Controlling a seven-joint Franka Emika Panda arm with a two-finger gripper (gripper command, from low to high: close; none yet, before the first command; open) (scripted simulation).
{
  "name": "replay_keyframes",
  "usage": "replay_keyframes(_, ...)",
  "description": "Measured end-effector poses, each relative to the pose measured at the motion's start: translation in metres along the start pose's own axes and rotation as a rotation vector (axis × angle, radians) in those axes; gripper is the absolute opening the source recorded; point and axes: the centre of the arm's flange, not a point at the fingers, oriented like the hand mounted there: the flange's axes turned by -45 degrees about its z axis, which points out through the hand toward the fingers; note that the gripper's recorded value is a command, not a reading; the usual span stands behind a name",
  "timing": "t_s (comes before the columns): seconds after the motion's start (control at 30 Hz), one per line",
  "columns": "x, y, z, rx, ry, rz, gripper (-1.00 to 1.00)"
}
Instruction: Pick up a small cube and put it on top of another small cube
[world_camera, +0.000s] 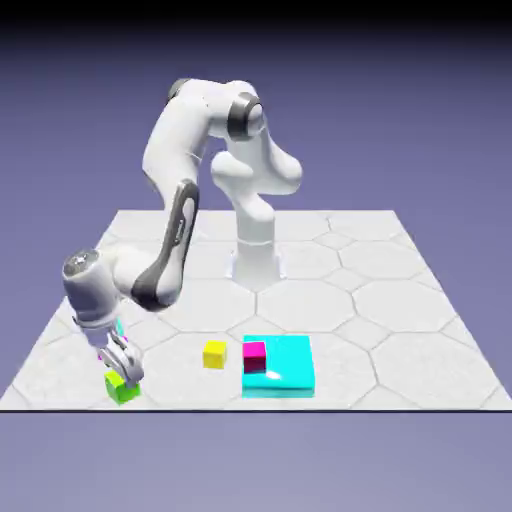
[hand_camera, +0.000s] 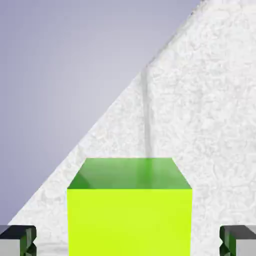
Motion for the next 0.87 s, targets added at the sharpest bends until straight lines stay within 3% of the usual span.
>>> replay_keyframes(0.17,-0.007,-0.007,-0.072,0.0,-0.001,-0.028,-1.0)
replay_keyframes(0.57,-0.254,-0.197,-0.146,-0.152,-0.002,-1.145,-1.0)
replay_keyframes(0.63,-0.254,-0.194,-0.148,-0.155,-0.001,-1.155,-1.0)
replay_keyframes(0.77,-0.247,-0.187,-0.08,-0.156,-0.001,-1.154,-1.0)
replay_keyframes(0.8,-0.247,-0.187,-0.079,-0.156,-0.001,-1.154,1.0)
replay_keyframes(0.87,-0.247,-0.187,-0.079,-0.157,0.0,-1.154,1.0)
